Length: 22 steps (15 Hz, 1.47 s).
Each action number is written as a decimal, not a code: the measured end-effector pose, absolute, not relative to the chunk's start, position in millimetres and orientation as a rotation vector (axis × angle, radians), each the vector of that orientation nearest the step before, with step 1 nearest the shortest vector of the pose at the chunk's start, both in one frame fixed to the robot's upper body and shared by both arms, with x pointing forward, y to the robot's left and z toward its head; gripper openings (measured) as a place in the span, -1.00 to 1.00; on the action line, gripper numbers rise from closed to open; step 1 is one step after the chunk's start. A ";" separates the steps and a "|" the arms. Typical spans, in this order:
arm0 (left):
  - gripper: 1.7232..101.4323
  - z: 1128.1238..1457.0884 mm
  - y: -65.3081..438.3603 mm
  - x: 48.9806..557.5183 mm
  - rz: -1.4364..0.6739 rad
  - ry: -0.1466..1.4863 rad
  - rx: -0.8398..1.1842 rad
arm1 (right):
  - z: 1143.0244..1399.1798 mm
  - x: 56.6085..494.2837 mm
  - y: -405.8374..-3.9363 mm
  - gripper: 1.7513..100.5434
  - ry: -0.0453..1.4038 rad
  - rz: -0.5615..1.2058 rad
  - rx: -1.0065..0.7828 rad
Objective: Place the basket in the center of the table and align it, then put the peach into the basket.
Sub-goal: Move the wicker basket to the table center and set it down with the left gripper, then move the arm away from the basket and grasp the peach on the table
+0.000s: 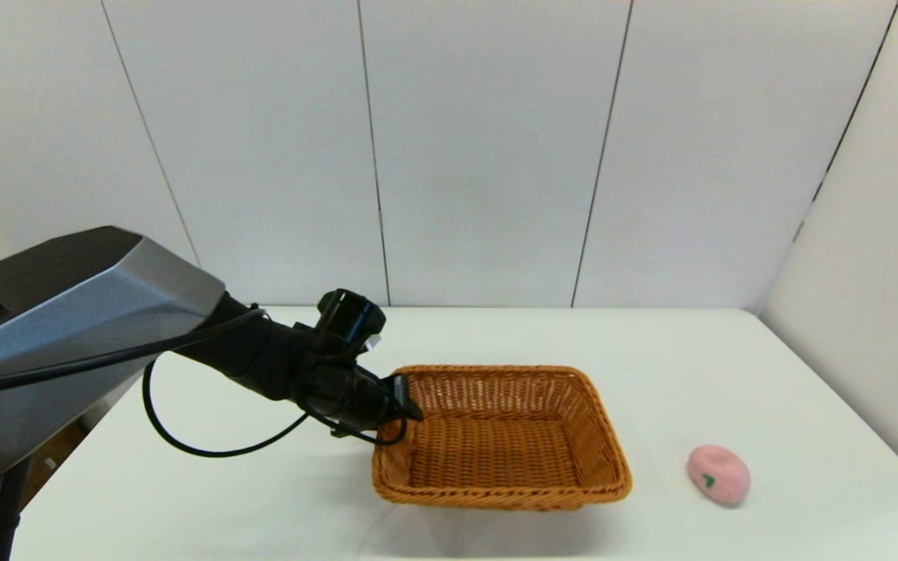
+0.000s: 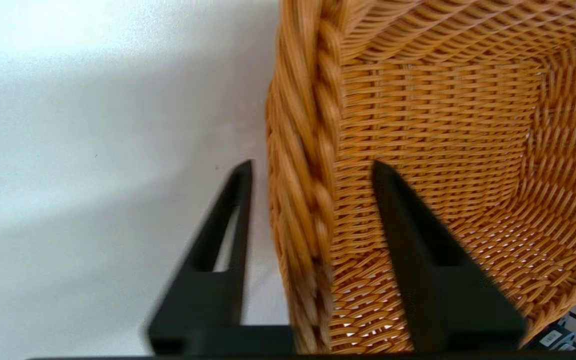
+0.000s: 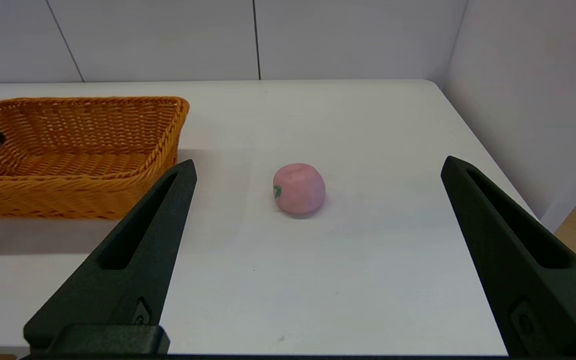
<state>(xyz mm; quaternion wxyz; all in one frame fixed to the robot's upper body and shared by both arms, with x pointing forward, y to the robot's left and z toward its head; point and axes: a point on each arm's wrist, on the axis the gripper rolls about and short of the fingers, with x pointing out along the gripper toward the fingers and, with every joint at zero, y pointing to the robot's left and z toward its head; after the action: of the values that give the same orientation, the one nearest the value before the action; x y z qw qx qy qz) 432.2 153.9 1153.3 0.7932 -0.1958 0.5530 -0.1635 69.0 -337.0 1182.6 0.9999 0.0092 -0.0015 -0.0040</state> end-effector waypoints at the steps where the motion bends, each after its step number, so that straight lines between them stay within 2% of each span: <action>1: 0.12 1153.9 153.8 432.4 -0.352 1.187 -0.422 | 1182.6 69.0 -337.0 0.93 -0.003 -0.008 0.018; 4: 0.38 1163.4 155.7 433.9 -0.358 1.159 -0.432 | 1182.6 69.0 -337.0 0.93 -0.003 -0.008 0.018; 6: 0.51 1185.4 164.5 435.2 -0.364 1.098 -0.452 | 1182.6 69.0 -337.0 0.93 -0.003 -0.008 0.018; 8: 0.59 1220.0 176.9 429.4 -0.375 1.020 -0.470 | 1182.6 69.0 -337.0 0.93 -0.003 -0.008 0.018; 11: 0.70 1289.7 203.5 400.3 -0.408 0.864 -0.483 | 1182.6 69.0 -337.0 0.93 -0.003 -0.008 0.018; 13: 0.75 1336.9 224.3 363.1 -0.441 0.733 -0.491 | 1182.6 69.0 -337.0 0.93 -0.003 -0.008 0.018; 16: 0.80 1383.1 255.6 288.6 -0.491 0.541 -0.480 | 1182.6 69.0 -337.0 0.93 -0.002 -0.008 0.018; 19: 0.84 1400.0 288.7 206.9 -0.474 0.326 -0.430 | 1182.6 69.0 -337.0 0.93 -0.003 -0.008 0.018; 22: 0.87 1385.8 319.7 144.3 -0.317 0.134 -0.334 | 1182.6 69.0 -337.0 0.93 -0.003 -0.008 0.018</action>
<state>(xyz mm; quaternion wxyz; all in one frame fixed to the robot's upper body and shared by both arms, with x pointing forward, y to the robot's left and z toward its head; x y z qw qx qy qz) 144.3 319.7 1385.8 0.9714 -0.1656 0.0662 -0.1571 69.0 -337.0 1182.6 1.0000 0.0091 -0.0013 -0.0038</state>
